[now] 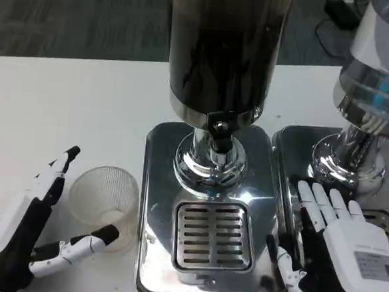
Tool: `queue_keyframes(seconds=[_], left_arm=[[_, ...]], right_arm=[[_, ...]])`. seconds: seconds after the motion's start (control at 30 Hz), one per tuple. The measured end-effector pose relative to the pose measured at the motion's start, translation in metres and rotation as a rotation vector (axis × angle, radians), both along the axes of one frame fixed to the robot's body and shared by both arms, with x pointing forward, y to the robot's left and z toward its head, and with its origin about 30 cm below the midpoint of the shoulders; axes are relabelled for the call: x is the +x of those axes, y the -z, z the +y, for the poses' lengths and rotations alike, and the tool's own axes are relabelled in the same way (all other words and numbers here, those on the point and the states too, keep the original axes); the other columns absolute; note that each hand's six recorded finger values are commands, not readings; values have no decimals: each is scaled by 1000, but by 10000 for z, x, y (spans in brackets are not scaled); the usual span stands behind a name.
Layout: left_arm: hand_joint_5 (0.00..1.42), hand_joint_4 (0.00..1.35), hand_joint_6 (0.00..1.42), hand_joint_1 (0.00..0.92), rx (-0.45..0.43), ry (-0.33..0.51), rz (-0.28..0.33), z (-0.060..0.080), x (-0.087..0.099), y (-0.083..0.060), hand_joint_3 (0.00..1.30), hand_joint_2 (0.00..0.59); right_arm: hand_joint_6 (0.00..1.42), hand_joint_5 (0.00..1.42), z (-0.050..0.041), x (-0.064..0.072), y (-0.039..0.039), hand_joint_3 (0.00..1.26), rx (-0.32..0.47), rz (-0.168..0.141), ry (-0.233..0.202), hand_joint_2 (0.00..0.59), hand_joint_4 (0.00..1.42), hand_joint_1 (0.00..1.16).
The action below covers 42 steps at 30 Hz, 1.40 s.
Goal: Grasp the cup under the faucet to collect the drink, then remove the cup.
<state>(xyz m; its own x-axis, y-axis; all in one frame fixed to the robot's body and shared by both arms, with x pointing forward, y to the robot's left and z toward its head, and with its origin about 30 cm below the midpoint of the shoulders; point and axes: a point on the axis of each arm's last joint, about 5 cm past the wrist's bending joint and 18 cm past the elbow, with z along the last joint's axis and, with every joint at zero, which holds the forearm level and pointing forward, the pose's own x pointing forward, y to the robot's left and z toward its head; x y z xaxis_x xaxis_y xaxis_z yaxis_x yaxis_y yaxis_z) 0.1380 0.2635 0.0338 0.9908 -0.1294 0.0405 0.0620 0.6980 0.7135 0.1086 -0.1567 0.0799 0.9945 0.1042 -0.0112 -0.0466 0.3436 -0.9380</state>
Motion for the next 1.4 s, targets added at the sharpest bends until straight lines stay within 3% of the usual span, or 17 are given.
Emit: queue_keyframes(seconds=[0.33, 0.47, 0.57, 0.9, 1.2, 1.4], left_arm=[[0, 0, 0, 238, -2, 28, 59, -22, 8, 80, 0, 61], [0, 0, 0, 238, -6, 51, 59, -34, 67, 76, 0, 60], [0, 0, 0, 242, -33, 50, 67, -50, 101, 94, 0, 60], [45, 0, 33, 277, -122, 54, 78, -97, 143, 132, 0, 61], [58, 0, 49, 290, -141, 61, 68, -125, 197, 125, 0, 64], [156, 0, 113, 504, -143, 71, 63, -129, 225, 117, 0, 88]], right_arm=[[0, 0, 8, 26, -11, 45, 0, -5, -5, 530, 0, 283], [0, 0, 10, 24, -10, 45, 3, -3, -2, 516, 0, 262], [0, 0, 18, 18, -5, 62, 4, 1, 2, 501, 0, 169], [0, 0, 32, 15, 0, 64, 9, 7, 9, 514, 0, 159], [0, 0, 33, 15, -29, 70, 12, -5, 13, 511, 0, 167], [0, 0, 32, 14, -30, 73, 19, -3, 16, 510, 0, 171]])
